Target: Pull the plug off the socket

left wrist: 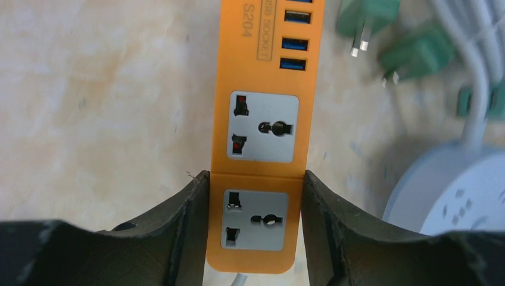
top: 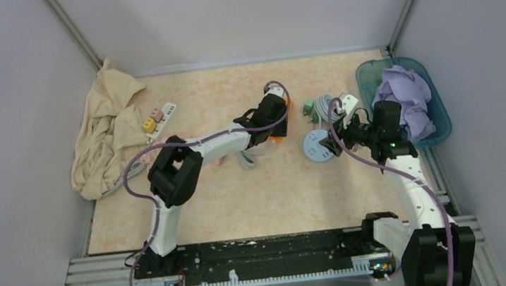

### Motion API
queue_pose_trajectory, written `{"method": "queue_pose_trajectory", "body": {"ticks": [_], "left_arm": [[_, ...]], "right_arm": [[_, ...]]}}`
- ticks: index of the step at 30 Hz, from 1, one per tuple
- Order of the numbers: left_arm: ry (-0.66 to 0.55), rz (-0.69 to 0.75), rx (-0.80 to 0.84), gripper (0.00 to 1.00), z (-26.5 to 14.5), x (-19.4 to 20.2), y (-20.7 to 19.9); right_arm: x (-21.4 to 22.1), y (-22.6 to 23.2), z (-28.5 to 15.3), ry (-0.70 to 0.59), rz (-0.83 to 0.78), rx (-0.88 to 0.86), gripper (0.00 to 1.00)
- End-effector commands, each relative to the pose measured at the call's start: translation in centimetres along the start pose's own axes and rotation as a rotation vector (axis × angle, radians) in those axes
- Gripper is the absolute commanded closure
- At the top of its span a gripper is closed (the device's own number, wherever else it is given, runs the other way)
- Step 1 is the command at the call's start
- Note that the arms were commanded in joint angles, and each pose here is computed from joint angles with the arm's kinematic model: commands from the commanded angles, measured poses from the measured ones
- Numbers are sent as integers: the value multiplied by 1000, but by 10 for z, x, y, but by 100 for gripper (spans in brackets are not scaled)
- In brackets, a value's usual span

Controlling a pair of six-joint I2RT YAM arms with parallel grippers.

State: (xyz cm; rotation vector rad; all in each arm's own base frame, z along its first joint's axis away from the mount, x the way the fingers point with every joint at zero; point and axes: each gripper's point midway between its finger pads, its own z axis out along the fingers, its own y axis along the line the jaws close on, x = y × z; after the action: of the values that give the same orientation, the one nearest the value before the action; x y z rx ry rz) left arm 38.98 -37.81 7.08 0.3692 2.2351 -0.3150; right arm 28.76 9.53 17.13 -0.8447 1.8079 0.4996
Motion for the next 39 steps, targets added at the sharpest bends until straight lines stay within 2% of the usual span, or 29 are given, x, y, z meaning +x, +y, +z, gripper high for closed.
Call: {"method": "queue_pose_trajectory", "body": {"ticks": [1,6,12,13,15,18,21,25,31,35,39], "left_arm": [[-73,-198,-22,98,31,-48,-4],[-95,-315,3,96,59,-74,-17],[-86,-406,77,86,81,-81,-40],[-89,-407,96,82,82,-82,-43],[-92,-419,121,68,84,-83,-47],[-99,-420,128,64,83,-85,-49],[-107,-418,127,49,80,-88,-49],[-124,-409,142,39,71,-96,-50],[-162,-401,174,36,52,-111,-51],[-173,-388,196,29,40,-118,-53],[-257,-302,272,19,0,-128,-50]], "right_arm": [[-30,-9,-5,-69,-68,38,31],[-32,-9,-6,-74,-75,44,31],[-33,-10,-8,-77,-80,55,31],[-34,-10,-8,-77,-82,56,31],[-34,-10,-8,-78,-83,57,31],[-35,-10,-9,-81,-86,59,31],[-35,-10,-9,-82,-88,60,31],[-35,-10,-10,-83,-91,62,31],[-35,-8,-10,-85,-90,56,31],[-35,-8,-10,-84,-91,57,31],[-37,-7,-11,-92,-96,53,31]]}}
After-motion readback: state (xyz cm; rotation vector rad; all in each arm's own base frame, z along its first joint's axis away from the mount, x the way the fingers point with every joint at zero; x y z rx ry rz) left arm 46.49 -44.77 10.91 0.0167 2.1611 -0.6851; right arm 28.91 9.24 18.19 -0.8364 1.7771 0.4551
